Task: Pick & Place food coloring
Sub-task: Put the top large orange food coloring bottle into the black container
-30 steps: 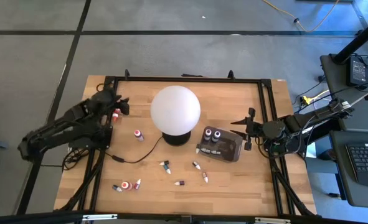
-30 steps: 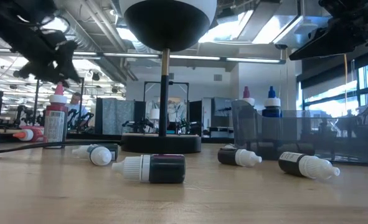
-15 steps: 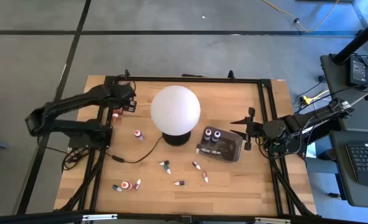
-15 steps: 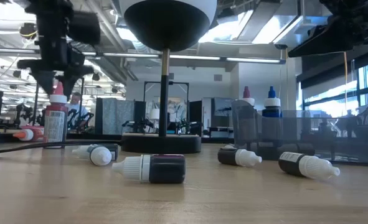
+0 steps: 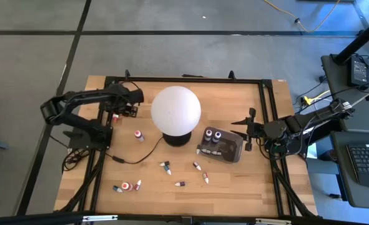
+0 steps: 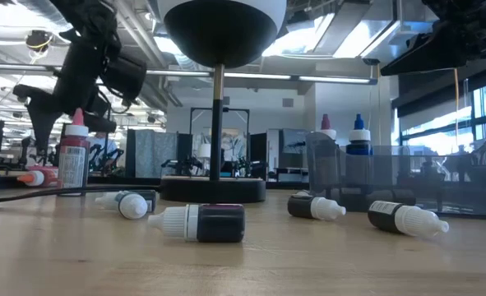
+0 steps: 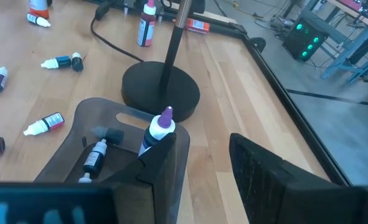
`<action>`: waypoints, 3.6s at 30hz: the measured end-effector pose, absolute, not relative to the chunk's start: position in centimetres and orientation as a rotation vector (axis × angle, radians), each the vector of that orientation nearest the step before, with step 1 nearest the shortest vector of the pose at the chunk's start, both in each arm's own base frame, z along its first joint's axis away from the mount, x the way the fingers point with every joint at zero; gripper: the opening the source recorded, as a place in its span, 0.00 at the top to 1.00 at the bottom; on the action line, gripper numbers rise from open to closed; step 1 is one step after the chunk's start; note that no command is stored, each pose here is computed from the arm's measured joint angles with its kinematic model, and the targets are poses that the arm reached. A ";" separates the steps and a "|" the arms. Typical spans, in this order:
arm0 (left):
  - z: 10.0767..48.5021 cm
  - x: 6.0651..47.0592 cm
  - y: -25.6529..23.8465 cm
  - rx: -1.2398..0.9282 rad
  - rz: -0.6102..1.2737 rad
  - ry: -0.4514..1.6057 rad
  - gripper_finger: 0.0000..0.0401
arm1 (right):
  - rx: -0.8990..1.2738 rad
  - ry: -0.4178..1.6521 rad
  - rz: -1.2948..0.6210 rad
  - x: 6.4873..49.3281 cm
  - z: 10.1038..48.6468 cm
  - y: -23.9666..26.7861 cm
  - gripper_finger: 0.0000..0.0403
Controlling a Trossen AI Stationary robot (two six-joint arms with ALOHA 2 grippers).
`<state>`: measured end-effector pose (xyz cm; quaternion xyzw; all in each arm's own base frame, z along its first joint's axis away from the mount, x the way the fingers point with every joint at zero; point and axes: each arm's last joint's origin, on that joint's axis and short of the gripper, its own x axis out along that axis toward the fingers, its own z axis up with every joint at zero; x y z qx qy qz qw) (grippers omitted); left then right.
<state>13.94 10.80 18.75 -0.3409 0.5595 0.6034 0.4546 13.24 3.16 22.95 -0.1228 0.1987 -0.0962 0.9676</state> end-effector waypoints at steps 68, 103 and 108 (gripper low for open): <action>12.6 13.0 12.1 -0.740 1.551 1.435 0.69 | -0.250 0.402 -0.191 13.2 22.9 3.2 0.62; 34.9 14.2 4.8 -0.089 1.122 0.290 0.70 | -0.253 0.404 -0.185 13.2 22.9 3.2 0.62; 37.8 15.7 3.3 0.098 0.928 0.126 0.70 | -0.244 0.401 -0.187 13.2 23.0 3.2 0.62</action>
